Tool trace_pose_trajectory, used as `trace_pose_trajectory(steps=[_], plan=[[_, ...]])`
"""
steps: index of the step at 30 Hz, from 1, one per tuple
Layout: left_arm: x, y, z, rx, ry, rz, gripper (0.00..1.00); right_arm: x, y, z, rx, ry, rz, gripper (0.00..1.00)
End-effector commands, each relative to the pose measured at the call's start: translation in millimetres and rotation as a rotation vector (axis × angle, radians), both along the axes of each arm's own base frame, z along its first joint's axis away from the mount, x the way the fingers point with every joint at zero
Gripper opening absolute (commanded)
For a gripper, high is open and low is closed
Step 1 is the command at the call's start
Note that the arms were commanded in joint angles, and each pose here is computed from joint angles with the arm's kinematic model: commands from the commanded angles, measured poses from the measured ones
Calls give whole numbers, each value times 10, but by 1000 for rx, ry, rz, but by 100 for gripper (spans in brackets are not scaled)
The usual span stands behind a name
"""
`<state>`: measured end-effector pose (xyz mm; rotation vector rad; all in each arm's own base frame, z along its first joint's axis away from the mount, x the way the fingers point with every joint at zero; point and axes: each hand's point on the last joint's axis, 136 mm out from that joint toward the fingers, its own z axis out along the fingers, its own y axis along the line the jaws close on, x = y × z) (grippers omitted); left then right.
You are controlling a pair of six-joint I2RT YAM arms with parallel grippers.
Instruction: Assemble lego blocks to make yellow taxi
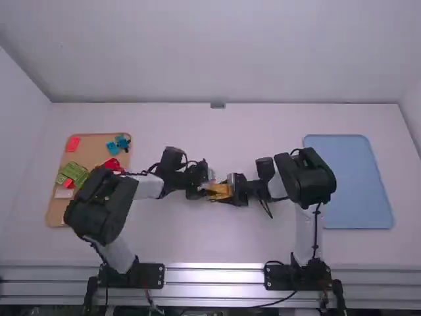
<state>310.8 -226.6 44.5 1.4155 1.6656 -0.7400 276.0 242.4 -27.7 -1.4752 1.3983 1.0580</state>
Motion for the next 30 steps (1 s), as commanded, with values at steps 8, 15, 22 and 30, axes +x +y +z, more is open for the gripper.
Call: trace_pose_trajectory(steps=[8, 15, 22, 30], plan=[[314, 816, 452, -119, 75, 323, 99, 40, -9, 172, 35, 77, -23, 50], [628, 1642, -37, -24, 365, 1066, 99, 587, -574, 777, -58, 58, -372, 47], [540, 1976, -238, 108, 355, 1250, 99, 928, -1975, 1248, -323, -14, -947, 39], [625, 1948, -156, 50, 338, 1268, 99, 954, -3509, 1645, -268, -7, -1501, 50]])
